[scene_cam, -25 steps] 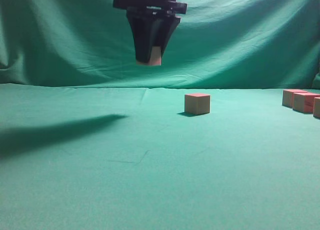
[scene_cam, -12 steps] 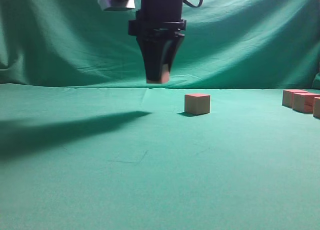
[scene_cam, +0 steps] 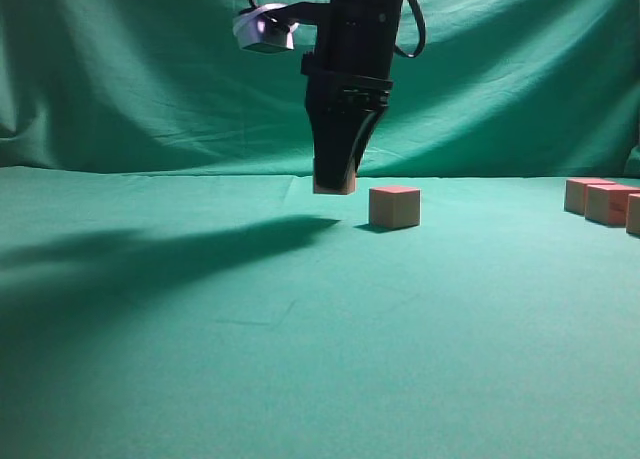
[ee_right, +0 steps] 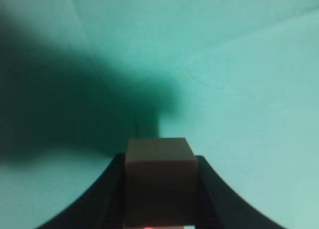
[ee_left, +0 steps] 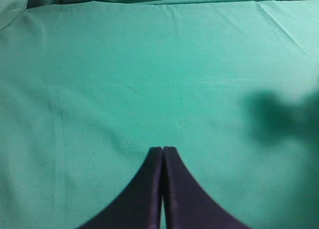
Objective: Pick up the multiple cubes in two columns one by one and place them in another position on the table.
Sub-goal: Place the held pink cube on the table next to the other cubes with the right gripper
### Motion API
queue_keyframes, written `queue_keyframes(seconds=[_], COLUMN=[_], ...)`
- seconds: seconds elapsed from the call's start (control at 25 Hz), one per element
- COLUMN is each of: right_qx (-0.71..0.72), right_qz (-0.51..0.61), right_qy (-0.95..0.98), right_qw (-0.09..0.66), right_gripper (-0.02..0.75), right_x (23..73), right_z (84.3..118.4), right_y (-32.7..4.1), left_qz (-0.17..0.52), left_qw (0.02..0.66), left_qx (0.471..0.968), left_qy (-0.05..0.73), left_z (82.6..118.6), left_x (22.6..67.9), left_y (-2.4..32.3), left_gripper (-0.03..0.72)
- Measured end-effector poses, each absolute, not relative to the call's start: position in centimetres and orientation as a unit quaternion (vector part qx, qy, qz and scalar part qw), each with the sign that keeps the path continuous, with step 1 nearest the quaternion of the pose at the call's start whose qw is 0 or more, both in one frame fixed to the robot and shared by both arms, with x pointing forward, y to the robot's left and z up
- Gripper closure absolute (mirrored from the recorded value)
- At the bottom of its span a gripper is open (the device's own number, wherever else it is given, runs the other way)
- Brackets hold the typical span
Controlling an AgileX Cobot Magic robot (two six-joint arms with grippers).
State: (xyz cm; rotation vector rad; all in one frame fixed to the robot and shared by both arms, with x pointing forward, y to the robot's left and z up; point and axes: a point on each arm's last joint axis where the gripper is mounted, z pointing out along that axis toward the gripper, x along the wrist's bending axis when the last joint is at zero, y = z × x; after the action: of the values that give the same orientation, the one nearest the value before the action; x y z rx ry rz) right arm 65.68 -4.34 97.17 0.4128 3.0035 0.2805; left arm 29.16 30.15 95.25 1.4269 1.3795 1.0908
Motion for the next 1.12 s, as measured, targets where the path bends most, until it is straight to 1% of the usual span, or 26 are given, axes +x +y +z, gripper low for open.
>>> queue_keyframes(seconds=[0.28,0.48,1.12], right_qx=[0.107,0.105,0.097], right_qz=[0.097,0.1,0.088], right_qy=[0.989,0.989,0.99], right_qw=[0.036,0.039,0.059], right_gripper=[0.474,0.474,0.474], right_x=[65.7,66.0,66.3], right_z=[96.2,95.5,95.5], right_y=[-4.1,-3.9,-4.2], left_qz=[0.436,0.436,0.436], left_qw=[0.425,0.425,0.425], left_qx=[0.57,0.57,0.57], left_qy=[0.552,0.552,0.552], left_z=[95.3,95.3,95.3], left_x=[29.2,29.2,29.2], left_y=[30.1,30.1,30.1], left_gripper=[0.688,0.688,0.688])
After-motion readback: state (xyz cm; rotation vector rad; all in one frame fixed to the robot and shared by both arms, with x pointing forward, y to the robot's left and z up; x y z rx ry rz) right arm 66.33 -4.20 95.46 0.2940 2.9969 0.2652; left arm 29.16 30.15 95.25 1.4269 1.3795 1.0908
